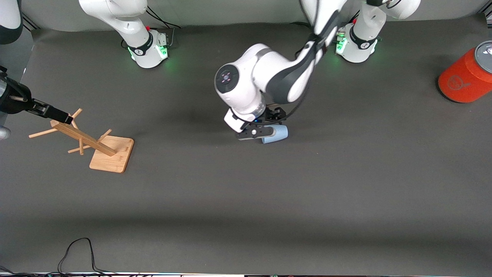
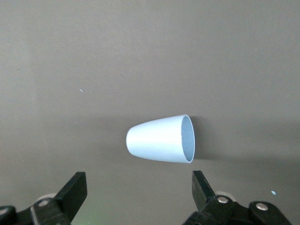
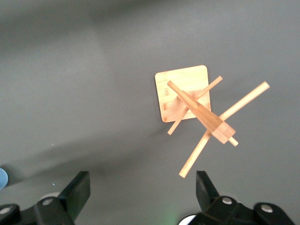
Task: Rotate and upright cup with both arms
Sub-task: 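Reach the left gripper to the lying cup and grasp its rim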
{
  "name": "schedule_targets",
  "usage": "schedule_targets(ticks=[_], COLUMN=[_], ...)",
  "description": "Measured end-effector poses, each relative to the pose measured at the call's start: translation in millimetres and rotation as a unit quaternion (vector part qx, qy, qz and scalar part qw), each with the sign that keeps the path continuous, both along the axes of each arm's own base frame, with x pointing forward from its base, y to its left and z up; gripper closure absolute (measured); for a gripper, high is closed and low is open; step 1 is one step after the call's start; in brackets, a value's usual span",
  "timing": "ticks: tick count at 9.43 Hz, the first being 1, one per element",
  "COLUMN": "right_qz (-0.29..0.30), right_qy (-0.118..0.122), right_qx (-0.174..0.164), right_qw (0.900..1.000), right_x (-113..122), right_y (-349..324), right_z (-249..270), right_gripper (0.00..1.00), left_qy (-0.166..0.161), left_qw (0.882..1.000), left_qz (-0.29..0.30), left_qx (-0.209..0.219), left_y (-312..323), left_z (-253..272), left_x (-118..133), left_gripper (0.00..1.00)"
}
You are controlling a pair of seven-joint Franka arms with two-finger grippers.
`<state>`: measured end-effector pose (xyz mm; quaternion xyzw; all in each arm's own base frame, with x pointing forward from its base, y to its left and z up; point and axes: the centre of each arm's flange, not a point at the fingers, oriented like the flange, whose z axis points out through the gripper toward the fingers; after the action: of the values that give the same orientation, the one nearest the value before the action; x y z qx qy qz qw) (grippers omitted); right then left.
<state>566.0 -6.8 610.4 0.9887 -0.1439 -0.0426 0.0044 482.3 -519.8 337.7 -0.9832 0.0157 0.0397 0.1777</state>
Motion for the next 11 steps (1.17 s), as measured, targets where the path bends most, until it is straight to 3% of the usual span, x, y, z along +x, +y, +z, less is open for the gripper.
schedule_targets(ticks=[2,6,9,11], right_qz=[0.055,0.123,0.127,0.121], right_qy=[-0.014,-0.035,-0.038,-0.038], right_qx=[0.004,0.006,0.005,0.005], right_qw=[0.998,0.992,0.991,0.992], right_x=[3,8,8,7], right_y=[-1,-2,-8,-14], right_z=[3,6,7,7], right_gripper=[0.0,0.0,0.0,0.0], left_qy=[0.0,-0.008,-0.007,-0.001], left_qw=[0.998,0.992,0.984,0.976], left_qz=[-0.046,-0.114,-0.161,-0.195], left_qx=[0.039,0.058,0.08,0.1], left_y=[-19,-30,-26,-23], left_z=[-56,-110,-119,-128], left_x=[-15,-19,-15,-13], left_gripper=[0.0,0.02,0.03,0.1])
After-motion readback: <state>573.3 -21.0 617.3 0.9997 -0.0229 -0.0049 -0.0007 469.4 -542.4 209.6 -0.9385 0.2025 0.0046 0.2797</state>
